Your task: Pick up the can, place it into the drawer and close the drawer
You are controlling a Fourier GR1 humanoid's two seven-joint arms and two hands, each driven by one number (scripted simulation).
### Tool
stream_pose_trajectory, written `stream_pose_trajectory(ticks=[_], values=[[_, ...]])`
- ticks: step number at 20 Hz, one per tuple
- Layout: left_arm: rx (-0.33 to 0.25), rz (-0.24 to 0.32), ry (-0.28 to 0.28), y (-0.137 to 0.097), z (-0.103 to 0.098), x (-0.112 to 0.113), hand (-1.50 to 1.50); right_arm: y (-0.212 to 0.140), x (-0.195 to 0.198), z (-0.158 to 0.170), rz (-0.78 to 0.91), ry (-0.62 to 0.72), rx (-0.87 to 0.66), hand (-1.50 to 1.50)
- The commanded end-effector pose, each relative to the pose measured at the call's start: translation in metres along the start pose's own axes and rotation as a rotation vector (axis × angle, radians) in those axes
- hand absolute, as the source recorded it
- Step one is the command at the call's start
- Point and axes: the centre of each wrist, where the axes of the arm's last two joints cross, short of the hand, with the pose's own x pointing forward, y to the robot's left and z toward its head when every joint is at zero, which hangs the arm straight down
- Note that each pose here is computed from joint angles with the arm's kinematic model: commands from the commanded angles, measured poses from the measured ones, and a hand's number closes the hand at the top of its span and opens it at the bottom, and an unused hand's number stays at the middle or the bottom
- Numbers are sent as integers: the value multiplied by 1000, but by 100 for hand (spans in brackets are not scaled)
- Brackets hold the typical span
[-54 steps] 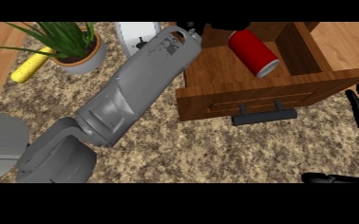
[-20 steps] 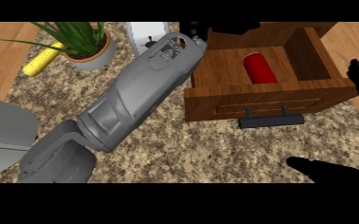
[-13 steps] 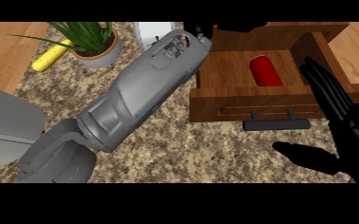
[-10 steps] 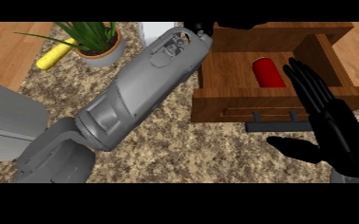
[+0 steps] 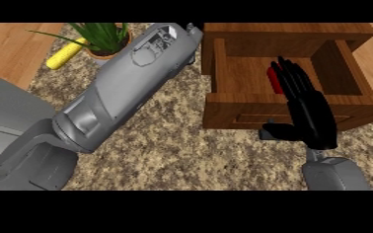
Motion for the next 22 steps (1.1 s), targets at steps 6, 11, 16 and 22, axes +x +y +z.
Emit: stream_pose_trajectory(ticks=[6,11,16,22], values=[[-9,-11,4,46,-3,11,-150,52,-31,-11,74,58,1,-150],[-17,-10,16,59,0,12,-150,65,-48,-20,116,65,4,-150],[-7,-21,34,74,7,-3,-150,72,-39,-50,161,72,-52,-150],[-3,-14,59,96,12,-9,-150,71,-38,-86,174,86,-124,-150]])
